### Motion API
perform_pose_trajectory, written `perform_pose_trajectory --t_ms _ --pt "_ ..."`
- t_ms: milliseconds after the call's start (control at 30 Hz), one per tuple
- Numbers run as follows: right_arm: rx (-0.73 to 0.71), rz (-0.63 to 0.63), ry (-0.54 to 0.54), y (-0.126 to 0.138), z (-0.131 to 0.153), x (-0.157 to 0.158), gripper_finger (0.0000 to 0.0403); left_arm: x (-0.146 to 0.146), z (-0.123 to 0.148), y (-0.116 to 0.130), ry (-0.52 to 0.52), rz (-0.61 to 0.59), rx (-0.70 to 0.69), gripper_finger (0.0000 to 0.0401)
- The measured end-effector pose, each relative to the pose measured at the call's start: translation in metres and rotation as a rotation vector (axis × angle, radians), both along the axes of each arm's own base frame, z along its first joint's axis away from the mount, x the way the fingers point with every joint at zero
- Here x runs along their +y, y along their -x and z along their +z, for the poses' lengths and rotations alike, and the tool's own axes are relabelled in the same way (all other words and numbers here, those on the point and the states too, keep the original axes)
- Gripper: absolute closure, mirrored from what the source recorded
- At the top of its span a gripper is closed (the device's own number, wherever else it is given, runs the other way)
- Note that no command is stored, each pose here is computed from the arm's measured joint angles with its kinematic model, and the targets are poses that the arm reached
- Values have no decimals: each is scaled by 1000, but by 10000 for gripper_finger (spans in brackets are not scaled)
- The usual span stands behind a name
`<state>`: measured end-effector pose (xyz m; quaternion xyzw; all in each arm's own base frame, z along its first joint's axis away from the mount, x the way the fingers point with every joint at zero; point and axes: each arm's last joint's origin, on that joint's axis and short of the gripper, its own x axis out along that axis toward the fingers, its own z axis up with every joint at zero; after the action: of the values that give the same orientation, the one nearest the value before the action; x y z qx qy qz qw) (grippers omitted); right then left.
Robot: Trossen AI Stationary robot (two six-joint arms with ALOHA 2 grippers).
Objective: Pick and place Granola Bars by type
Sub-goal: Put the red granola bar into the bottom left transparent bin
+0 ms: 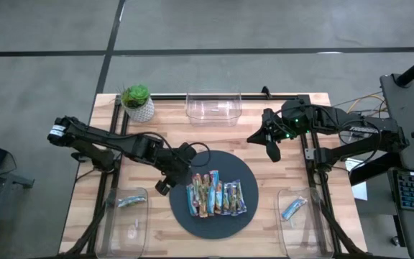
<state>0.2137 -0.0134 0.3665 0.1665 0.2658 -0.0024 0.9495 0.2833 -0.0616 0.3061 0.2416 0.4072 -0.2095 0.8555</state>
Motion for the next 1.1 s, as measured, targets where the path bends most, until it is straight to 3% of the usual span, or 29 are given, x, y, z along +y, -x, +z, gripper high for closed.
perform_pose_trajectory --t_ms 500,900,1100 --pt "1 0 0 0 0 0 394 21 0 -4 10 -71 -9 240" --pt "3 -8 -12 0 0 0 394 0 -1 0 25 -315 -27 240" --pt "3 -8 -13 0 0 0 394 -10 -10 4 18 -357 -4 240"
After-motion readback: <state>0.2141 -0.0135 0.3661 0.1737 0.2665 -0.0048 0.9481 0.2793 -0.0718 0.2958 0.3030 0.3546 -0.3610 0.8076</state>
